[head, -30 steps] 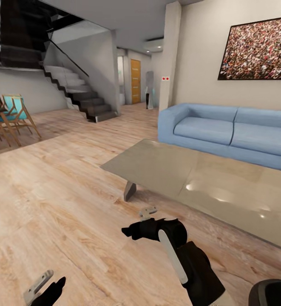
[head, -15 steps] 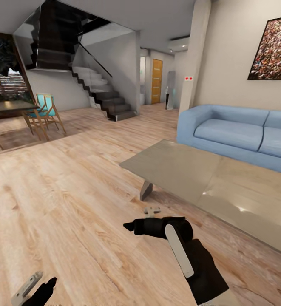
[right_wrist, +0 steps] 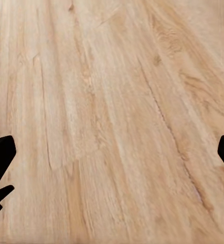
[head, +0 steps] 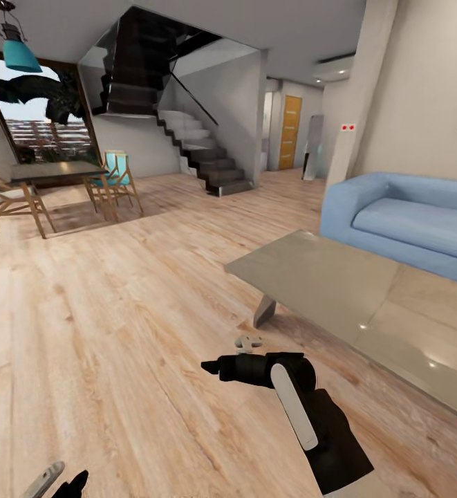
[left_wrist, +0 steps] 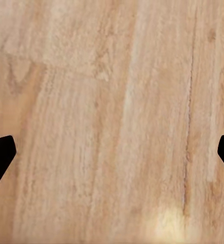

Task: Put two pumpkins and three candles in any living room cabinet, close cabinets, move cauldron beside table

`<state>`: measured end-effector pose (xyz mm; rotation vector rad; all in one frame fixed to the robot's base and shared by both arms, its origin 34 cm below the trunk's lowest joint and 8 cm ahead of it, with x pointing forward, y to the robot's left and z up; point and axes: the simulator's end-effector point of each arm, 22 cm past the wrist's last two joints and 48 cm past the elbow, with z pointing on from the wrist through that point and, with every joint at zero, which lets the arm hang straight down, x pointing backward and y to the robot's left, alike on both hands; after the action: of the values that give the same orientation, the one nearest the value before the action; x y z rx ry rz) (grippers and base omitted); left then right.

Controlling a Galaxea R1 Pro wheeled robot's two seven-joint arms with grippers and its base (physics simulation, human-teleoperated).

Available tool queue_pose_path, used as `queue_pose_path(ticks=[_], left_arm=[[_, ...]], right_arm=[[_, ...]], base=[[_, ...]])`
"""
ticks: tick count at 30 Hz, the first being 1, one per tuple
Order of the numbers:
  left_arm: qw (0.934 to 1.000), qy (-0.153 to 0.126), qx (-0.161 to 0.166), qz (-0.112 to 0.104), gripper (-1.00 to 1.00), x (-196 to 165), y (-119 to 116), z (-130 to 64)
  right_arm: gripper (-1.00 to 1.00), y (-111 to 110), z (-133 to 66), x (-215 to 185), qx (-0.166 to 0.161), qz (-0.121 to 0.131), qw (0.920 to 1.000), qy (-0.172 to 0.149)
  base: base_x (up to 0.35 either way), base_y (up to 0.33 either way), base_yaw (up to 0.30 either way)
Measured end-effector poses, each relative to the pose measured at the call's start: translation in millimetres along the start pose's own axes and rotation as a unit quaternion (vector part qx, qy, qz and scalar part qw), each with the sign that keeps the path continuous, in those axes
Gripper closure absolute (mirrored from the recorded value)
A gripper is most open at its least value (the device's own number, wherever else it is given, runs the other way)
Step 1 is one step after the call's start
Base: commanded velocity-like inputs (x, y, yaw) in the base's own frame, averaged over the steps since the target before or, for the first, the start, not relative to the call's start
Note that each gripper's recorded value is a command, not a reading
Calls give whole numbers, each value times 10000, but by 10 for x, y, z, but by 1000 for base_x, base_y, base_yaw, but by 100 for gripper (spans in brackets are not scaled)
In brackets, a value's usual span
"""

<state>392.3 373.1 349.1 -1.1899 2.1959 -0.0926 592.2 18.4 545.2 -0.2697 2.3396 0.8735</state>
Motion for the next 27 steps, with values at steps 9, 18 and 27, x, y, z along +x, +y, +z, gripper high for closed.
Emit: queue_pose_path(ticks=[9, 18, 27], left_arm=[[9997, -150, 176, 26, -100, -99, -96, -144], [9975, -263, 658, 21, -100, -213, -219, -271], [9977, -248, 602, -188, -100, -244, -8, -304]], right_arm=[[-100, 161, 82, 164, -541, 548, 9967, 250], [-100, -40, 239, -38, -1115, 1849, 9751, 501], [-100, -4, 223, -172, -1482, 2010, 9670, 501]], base=[[0, 0, 297], [0, 0, 276], [0, 0, 277]])
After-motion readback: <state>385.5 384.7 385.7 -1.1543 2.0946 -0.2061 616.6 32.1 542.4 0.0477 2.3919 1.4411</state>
